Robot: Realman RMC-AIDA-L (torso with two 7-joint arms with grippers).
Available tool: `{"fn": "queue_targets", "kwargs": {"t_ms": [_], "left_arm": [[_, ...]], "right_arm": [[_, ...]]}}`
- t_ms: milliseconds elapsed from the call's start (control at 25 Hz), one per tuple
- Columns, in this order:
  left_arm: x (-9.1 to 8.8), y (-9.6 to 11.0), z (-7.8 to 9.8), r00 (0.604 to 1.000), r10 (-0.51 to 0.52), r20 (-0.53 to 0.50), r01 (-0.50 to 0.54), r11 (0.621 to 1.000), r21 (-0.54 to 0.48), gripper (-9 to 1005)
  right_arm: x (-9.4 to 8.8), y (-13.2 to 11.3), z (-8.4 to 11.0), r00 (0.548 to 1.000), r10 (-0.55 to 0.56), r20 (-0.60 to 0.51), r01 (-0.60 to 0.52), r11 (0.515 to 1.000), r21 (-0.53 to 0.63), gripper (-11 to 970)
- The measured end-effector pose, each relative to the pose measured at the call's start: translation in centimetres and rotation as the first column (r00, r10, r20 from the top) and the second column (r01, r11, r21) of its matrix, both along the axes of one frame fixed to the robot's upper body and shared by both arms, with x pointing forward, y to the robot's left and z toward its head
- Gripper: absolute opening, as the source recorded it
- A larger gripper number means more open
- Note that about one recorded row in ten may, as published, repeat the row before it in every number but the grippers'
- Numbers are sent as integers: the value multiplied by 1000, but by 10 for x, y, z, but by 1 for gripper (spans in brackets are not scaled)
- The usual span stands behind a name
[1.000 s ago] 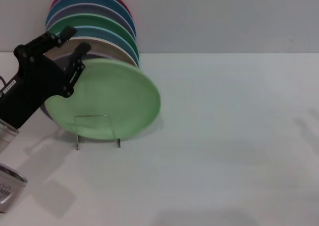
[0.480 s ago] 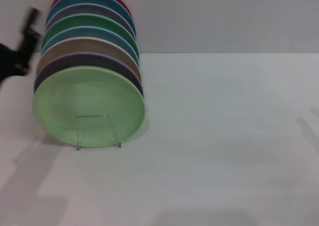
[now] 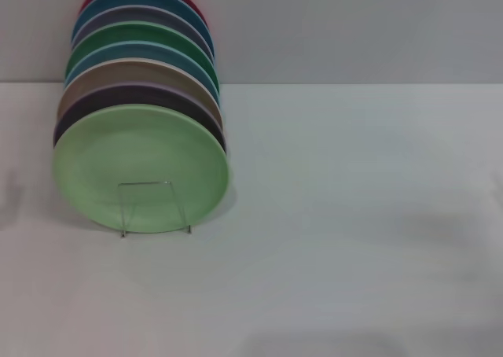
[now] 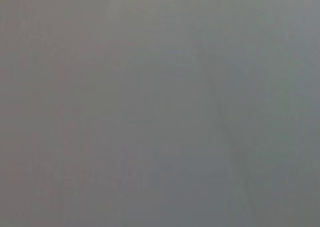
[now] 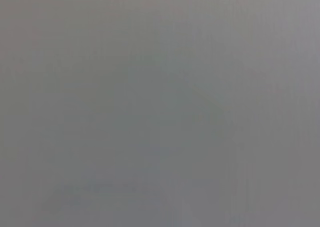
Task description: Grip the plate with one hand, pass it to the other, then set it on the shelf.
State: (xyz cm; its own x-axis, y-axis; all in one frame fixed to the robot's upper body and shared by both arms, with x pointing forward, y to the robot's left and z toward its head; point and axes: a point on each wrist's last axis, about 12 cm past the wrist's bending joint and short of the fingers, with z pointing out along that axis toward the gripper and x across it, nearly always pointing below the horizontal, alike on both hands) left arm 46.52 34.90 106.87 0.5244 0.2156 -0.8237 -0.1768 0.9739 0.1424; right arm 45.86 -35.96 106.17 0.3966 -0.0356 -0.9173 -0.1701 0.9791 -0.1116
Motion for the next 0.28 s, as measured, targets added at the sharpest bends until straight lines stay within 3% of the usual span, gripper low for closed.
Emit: {"fn": "queue_targets", "kwargs": {"t_ms": [280], "left_arm": [[-18,7,-19,992,23,-124,-26,999,-21,694]], "right_arm": [[17,-5,-7,989,-139,-56,145,981,130,620]]}}
